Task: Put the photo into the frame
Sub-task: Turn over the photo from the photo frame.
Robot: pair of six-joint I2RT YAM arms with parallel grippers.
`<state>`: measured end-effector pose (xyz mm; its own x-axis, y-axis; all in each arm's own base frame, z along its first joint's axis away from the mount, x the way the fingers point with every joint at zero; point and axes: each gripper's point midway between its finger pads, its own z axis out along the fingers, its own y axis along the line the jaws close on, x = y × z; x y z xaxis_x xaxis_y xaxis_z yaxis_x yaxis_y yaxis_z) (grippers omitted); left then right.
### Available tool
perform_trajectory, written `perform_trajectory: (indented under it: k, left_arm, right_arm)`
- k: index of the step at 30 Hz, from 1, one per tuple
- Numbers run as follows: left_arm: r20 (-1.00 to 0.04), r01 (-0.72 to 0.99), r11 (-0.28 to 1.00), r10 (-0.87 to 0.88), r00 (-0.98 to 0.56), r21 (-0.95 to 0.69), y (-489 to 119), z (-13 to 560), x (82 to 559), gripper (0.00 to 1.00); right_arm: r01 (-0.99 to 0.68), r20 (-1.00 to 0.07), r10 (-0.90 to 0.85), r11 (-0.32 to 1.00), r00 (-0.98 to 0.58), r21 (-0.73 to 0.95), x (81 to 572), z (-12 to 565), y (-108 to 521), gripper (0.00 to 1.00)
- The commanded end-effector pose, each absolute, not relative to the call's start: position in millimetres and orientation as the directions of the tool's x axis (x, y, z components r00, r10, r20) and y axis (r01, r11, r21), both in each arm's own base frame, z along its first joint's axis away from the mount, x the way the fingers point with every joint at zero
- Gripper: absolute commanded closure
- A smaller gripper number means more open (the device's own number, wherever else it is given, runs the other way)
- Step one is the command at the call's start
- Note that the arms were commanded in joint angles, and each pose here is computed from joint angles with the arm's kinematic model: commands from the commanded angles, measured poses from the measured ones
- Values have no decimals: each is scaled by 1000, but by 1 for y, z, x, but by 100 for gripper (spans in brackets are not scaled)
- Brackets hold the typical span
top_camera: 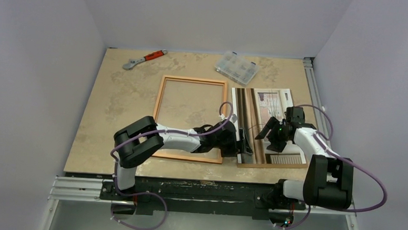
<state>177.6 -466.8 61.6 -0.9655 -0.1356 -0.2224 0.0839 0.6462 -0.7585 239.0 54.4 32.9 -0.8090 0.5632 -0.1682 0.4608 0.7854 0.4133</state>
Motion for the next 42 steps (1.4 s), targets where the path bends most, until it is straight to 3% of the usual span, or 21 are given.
perform_trajectory:
  k: [1,8,14,22,32,42]
  left_arm:
    - [-231,107,565,-154,-961,-818,-492,88,182,22]
    - [-260,136,535,-165,-951,-834,-497,98,186,25]
    - [-227,56,558,-242,-943,-828,-491,85,194,29]
    - [-227,15,621,-264,-937,-784,-481,71,198,55]
    - [-409,170,752,-143,-901,-637,-446,103,201,100]
    - [-581,281,812,-86,-809,-511,-393,156,206,100]
  right_arm:
    - [442,-150,541,793,-827,420,237,22,58,33]
    - [436,-129,534,787,-836,436,232,18,62,33]
    - [429,-126,531,784,-838,450,232,21,64,34]
    - [397,-143,518,781,-844,483,237,37,69,33]
    - [275,-272,484,785,-832,555,251,96,74,32]
    - [174,-353,450,784,-820,596,254,144,81,32]
